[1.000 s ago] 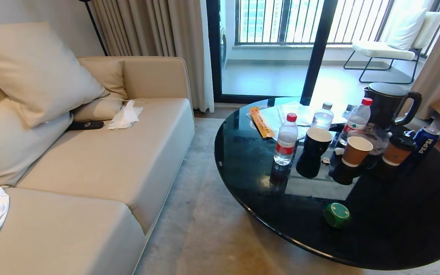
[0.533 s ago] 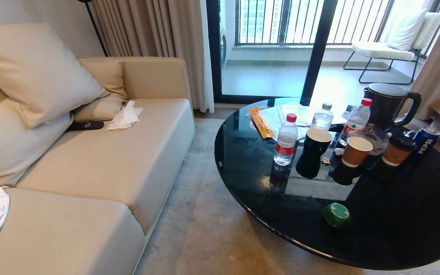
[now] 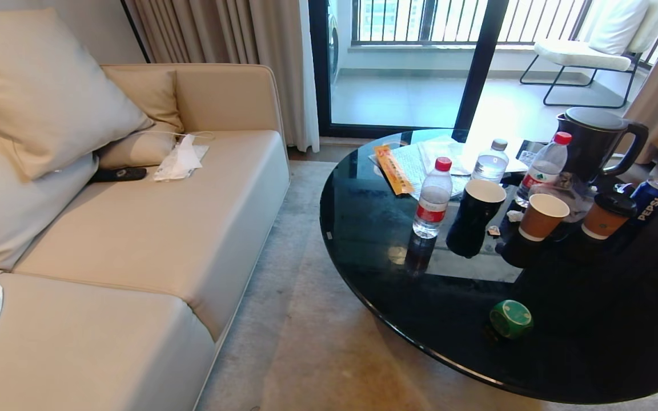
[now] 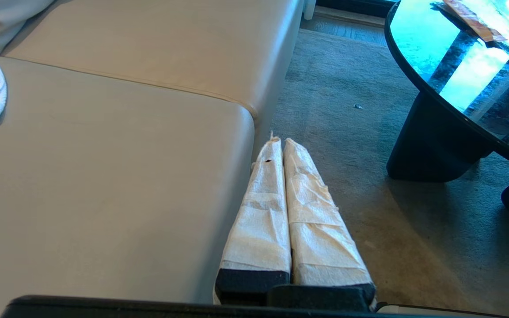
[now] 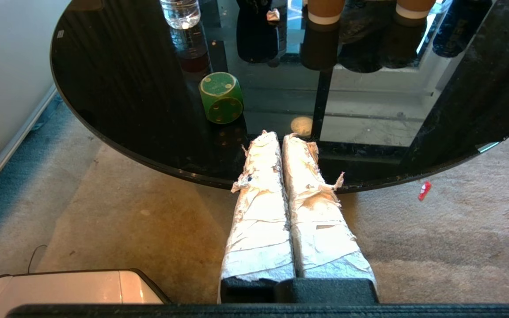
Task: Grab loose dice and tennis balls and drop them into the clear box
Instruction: Pick up toys out of the box
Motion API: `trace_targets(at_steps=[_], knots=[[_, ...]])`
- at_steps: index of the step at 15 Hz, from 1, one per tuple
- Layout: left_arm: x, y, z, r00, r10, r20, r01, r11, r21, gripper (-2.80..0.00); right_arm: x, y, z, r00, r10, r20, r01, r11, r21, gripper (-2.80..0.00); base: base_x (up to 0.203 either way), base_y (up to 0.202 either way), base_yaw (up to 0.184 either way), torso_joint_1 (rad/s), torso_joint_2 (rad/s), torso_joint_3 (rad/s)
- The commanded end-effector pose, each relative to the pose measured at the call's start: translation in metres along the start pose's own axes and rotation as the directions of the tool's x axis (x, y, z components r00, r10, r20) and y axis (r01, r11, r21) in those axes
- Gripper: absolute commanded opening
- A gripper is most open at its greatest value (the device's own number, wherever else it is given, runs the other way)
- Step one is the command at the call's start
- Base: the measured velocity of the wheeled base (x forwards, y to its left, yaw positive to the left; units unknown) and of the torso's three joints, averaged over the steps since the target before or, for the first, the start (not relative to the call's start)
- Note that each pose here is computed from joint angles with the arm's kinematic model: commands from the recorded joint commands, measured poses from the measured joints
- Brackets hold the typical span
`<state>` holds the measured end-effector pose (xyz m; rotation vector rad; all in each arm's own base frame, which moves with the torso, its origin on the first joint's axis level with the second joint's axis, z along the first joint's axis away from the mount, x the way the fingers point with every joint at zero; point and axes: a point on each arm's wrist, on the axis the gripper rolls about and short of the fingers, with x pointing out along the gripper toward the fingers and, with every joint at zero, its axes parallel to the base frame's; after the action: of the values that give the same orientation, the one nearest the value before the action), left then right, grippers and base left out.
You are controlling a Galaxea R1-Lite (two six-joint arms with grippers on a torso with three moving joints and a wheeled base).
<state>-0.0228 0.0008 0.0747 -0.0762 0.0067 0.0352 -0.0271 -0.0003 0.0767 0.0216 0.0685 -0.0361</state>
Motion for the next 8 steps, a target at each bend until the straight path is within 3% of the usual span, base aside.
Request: trace_targets(at_steps=[1, 4, 5, 8], knots=[[0.000, 0.000, 0.000, 1.000, 0.000, 0.000, 0.000, 1.000, 0.000, -2.80, 0.000, 0.000, 0.000, 1.000, 0.000, -0.002, 0.000, 1.000, -0.002, -2.80, 0.000, 0.000, 0.000, 0.002, 0.00, -0.073], [0.000, 0.000, 0.000, 1.000, 0.000, 0.002, 0.000, 1.000, -0.005, -2.80, -0.001, 0.000, 0.003, 1.000, -0.008, 0.005, 0.008, 1.000, 0.007, -2.80, 0.000, 0.000, 0.000, 0.001, 0.00, -0.039], [0.000, 0.000, 0.000, 1.000, 0.000, 0.002, 0.000, 1.000, -0.008, -2.80, -0.004, 0.000, 0.015, 1.000, -0.008, 0.023, 0.008, 1.000, 0.009, -2.80, 0.000, 0.000, 0.000, 0.000, 0.00, 0.000], [0.000, 0.000, 0.000, 1.000, 0.000, 0.001, 0.000, 1.000, -0.008, -2.80, 0.009, 0.002, 0.062, 0.993, 0.004, -0.120, -0.002, 1.000, 0.018, -2.80, 0.000, 0.000, 0.000, 0.000, 0.00, 0.000]])
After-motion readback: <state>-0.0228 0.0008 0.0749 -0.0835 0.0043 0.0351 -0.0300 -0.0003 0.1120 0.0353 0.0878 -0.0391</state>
